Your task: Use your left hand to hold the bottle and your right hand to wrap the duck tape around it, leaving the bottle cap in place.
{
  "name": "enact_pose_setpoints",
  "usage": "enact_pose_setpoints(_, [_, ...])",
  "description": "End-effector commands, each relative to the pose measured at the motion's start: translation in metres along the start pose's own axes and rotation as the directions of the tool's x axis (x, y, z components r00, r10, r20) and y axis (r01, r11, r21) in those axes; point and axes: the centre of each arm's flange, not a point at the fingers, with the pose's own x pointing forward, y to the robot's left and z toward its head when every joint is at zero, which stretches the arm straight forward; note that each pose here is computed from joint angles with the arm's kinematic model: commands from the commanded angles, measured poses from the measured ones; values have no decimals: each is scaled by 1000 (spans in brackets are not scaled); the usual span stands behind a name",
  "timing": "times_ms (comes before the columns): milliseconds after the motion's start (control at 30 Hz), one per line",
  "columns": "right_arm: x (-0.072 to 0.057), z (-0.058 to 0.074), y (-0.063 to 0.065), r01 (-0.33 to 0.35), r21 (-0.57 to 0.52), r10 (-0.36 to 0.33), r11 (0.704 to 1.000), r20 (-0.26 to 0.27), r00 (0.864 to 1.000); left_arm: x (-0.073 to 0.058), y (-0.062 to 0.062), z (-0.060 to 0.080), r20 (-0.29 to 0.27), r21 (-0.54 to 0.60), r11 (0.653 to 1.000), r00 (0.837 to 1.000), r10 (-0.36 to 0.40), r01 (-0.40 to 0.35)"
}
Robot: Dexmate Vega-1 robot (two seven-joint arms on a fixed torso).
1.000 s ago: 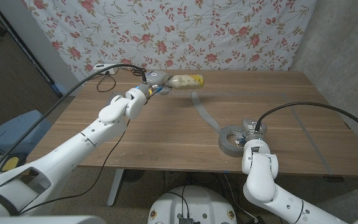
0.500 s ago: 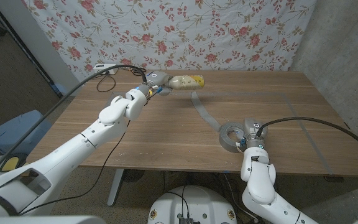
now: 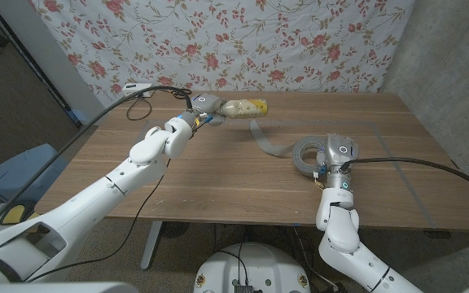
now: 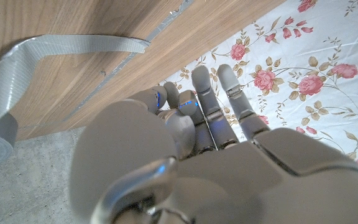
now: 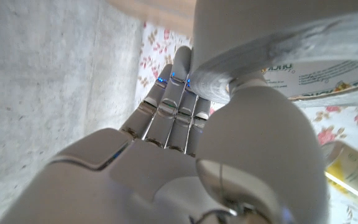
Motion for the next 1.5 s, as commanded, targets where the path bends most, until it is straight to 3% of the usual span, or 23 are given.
enact_pose_setpoints(33, [10, 7, -57, 548, 90, -551, 832, 18, 834, -2, 0, 0, -2, -6, 1000, 1000, 7, -7])
enact_pose_setpoints(100, [14, 8, -63, 558, 89, -562, 825, 15, 827, -2, 0, 0, -3, -6, 1000, 1000, 7, -7])
enact_pose_setpoints(167, [18, 8, -66, 585, 98, -589, 805, 17, 808, -2, -1, 0, -3, -9, 1000, 1000, 8, -8])
enact_pose_setpoints(233, [22, 9, -70, 593, 102, -598, 799, 31, 801, -1, 0, 0, -3, -8, 1000, 1000, 12, -12])
enact_pose_setpoints(267, [24, 10, -71, 607, 103, -612, 788, 30, 790, -1, 0, 0, -3, -9, 1000, 1000, 11, -11])
enact_pose_setpoints(533, [54, 19, -85, 626, 97, -633, 774, 87, 769, 0, 1, 1, -3, -13, 1000, 1000, 18, -18])
enact_pose_setpoints(633, [69, 23, -92, 652, 91, -659, 752, 100, 746, 0, 1, 1, -4, -16, 1000, 1000, 24, -24])
enact_pose_setpoints(867, [94, 28, -103, 680, 86, -685, 728, 111, 720, -1, 3, 0, -7, -18, 999, 999, 32, -32])
enact_pose_setpoints(1000, [106, 30, -107, 683, 72, -686, 727, 126, 717, 0, 4, -1, -4, -22, 999, 999, 37, -37])
enact_pose_setpoints(1200, [121, 31, -111, 679, 55, -679, 732, 133, 722, -2, 8, 1, -1, -25, 998, 998, 56, -56])
enact_pose_setpoints(1367, [133, 33, -109, 671, 36, -669, 740, 138, 730, -8, 15, 3, 3, -44, 996, 997, 77, -77])
enact_pose_setpoints(1500, [142, 36, -110, 674, 19, -668, 739, 149, 729, -13, 20, 7, 15, -52, 995, 996, 89, -88])
